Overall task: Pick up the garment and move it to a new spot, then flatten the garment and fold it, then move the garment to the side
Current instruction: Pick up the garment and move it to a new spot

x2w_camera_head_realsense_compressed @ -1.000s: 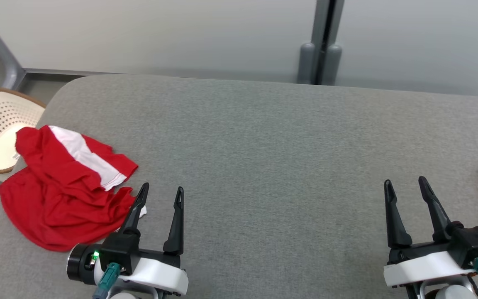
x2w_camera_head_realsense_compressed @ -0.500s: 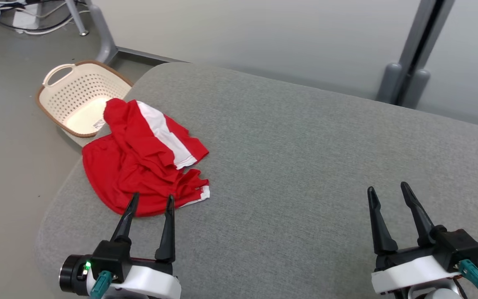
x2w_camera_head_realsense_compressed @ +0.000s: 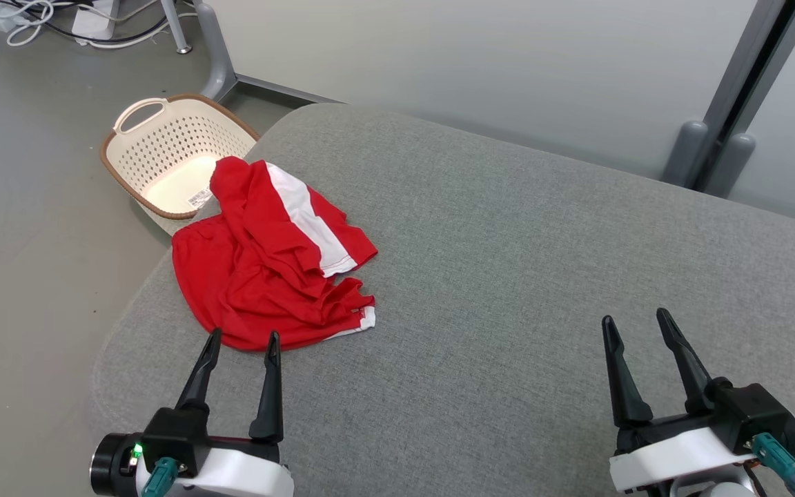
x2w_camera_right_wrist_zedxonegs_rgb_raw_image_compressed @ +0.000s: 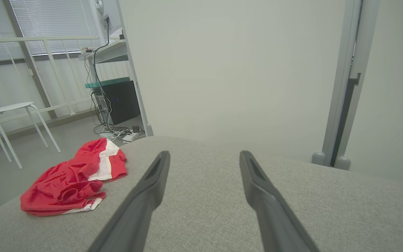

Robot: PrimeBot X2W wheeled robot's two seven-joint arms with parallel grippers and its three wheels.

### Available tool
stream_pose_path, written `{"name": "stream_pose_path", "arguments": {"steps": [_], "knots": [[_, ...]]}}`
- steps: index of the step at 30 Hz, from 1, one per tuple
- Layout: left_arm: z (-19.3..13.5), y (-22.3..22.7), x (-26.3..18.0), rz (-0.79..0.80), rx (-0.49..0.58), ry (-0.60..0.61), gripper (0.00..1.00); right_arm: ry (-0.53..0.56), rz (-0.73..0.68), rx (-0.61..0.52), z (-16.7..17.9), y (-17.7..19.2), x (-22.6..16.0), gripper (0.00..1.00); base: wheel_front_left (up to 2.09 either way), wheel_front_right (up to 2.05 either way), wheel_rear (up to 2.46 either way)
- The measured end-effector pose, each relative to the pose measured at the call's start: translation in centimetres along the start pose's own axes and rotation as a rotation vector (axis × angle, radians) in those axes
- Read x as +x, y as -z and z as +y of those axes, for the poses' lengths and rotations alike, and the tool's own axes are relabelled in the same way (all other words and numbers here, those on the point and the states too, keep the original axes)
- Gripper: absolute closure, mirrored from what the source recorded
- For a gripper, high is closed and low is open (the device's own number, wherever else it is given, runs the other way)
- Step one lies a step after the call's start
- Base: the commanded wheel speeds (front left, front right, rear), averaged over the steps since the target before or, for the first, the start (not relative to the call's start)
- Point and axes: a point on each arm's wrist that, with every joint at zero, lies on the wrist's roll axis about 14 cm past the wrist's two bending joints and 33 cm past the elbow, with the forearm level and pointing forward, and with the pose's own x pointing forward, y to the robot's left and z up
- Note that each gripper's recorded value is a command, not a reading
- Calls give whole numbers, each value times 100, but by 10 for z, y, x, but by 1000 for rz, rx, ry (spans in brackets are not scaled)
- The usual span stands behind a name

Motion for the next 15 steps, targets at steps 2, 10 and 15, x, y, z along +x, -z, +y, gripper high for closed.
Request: {"name": "stream_pose_path", "arguments": {"steps": [2,10,15], "knots": [[-1,-1,2,-2,-3,2,0,6,1,1,-2,1,-1,0,0,0,0],[16,-2,26,0,-30,-60,0,61,8,2,-24,5,-3,0,0,0,0],[24,16,50,59,7,-61,0,106,12,-17,-48,8,-6,0,0,0,0]]}}
